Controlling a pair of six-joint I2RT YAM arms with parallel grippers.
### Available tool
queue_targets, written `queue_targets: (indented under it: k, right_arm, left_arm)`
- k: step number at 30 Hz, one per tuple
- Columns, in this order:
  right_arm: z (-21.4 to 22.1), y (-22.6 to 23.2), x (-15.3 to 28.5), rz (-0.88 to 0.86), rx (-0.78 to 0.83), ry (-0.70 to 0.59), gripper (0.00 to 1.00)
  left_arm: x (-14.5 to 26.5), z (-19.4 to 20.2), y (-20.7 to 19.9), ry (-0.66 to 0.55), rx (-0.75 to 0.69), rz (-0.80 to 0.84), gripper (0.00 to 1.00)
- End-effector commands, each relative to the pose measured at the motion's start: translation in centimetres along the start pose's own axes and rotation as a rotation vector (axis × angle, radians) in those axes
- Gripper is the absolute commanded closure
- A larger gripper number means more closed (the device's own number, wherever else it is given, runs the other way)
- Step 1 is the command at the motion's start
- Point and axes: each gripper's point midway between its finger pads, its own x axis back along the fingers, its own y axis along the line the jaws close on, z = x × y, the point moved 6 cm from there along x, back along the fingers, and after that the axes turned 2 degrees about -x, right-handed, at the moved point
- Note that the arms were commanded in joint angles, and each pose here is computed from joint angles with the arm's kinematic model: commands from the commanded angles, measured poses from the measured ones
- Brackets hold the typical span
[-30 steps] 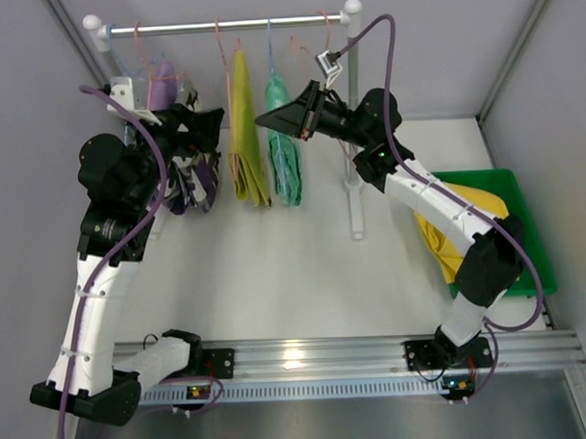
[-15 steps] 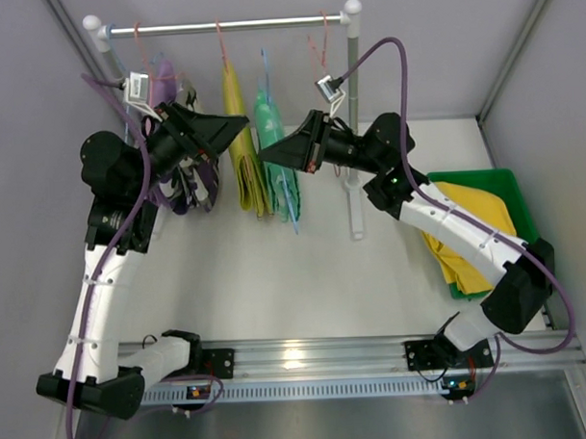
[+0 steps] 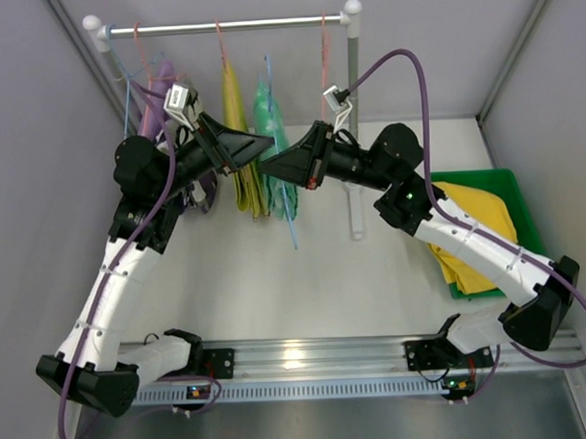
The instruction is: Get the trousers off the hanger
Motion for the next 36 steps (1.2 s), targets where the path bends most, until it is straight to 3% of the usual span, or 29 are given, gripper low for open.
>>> queue_targets:
  k: [1,11,16,20,36]
  right_arm:
    - [-2.6,4.3,0.7,-0.105,0.198,-0.137,1.0]
    - [-2.1,4.4,1.3,-0.076,0.184,-0.139,1.0]
    - [-3.3,5.3,2.4,-0.037,0.199,-0.204,1.0]
    - [-4.2,6.4,3.4,-0.018,0.206,-0.248,1.0]
    - [-1.7,4.1,2.8,-0.005,0.188,-0.173,1.0]
  left_arm:
    - [0.0,-0.2,-2.0,-0.014,-0.015,0.108,0.28]
    - [-0.7,1.1,-2.0,0.013,0.013,0.127,0.27]
    - [-0.2,0.9,-0.9,-0.016,-0.019,0.087,0.15]
    - [0.4,-0.1,-0.5,-0.044,-0.033,0.08,0.11]
    - [0.7,0.7,-1.7,-0.003,-0.041,0.163,0.06]
